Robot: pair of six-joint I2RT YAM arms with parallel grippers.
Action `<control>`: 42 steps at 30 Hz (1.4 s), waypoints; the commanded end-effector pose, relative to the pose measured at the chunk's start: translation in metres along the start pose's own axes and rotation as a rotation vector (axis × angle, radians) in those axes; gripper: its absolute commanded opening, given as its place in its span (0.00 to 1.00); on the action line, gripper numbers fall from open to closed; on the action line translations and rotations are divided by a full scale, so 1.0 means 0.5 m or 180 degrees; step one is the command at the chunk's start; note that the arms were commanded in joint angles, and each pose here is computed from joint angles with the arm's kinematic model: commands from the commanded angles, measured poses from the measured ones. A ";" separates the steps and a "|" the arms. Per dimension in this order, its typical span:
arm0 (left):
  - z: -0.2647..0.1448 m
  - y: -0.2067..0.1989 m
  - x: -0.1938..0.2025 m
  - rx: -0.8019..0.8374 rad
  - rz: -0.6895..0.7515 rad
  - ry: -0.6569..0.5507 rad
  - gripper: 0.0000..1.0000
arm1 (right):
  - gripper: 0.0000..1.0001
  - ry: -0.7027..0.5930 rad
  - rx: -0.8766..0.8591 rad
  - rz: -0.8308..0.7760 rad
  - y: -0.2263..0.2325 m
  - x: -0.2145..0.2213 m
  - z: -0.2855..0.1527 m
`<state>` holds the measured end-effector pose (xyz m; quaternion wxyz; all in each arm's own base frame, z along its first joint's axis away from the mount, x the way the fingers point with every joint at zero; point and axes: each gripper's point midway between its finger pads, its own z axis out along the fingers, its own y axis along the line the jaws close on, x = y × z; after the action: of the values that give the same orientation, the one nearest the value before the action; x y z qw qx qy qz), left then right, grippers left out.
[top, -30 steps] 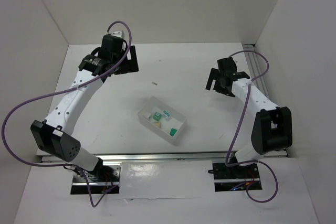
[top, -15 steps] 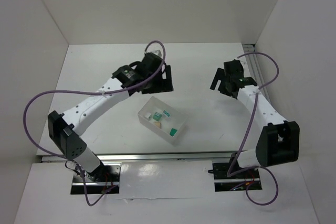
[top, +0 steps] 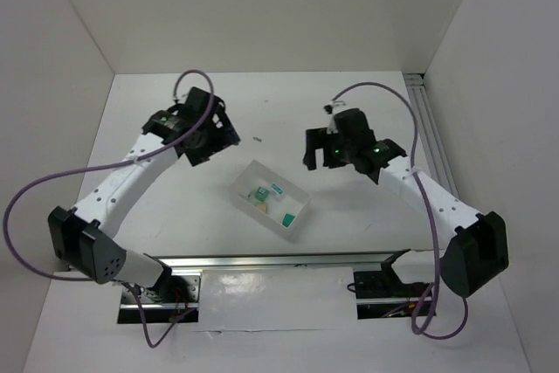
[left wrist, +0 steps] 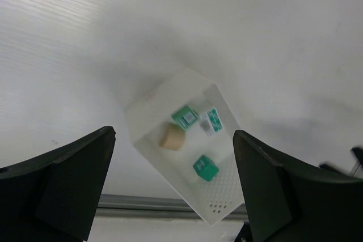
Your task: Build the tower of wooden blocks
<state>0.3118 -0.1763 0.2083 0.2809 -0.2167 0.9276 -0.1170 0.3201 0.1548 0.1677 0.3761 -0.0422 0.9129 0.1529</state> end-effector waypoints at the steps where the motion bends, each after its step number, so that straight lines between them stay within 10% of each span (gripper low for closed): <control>1: -0.040 0.060 -0.058 0.0055 -0.0215 -0.0195 0.99 | 1.00 -0.0199 -0.0887 -0.0713 0.202 -0.017 -0.043; 8: -0.040 0.198 -0.126 -0.0228 -0.0401 -0.0332 1.00 | 1.00 0.0494 -0.1171 -0.1647 0.395 0.171 -0.017; 16: -0.049 0.260 -0.153 -0.0239 -0.0559 -0.0407 1.00 | 0.90 0.0826 -0.0957 -0.1918 0.417 0.279 0.041; 23: -0.039 0.290 -0.152 -0.0235 -0.0595 -0.0362 1.00 | 0.44 0.0966 -0.0631 -0.2058 0.406 0.318 0.096; 27: -0.044 0.297 -0.162 -0.0232 -0.0583 -0.0394 1.00 | 0.00 0.0868 -0.0617 -0.2014 0.438 0.272 0.101; 42: -0.086 0.312 -0.202 -0.0201 -0.0565 -0.0669 1.00 | 0.00 0.0889 -0.2736 0.0148 0.595 -0.012 0.139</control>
<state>0.3045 0.0098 0.2159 0.3213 -0.3303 0.8838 -0.0818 0.3108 0.4156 0.1491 0.2162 -0.1968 0.8779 0.3792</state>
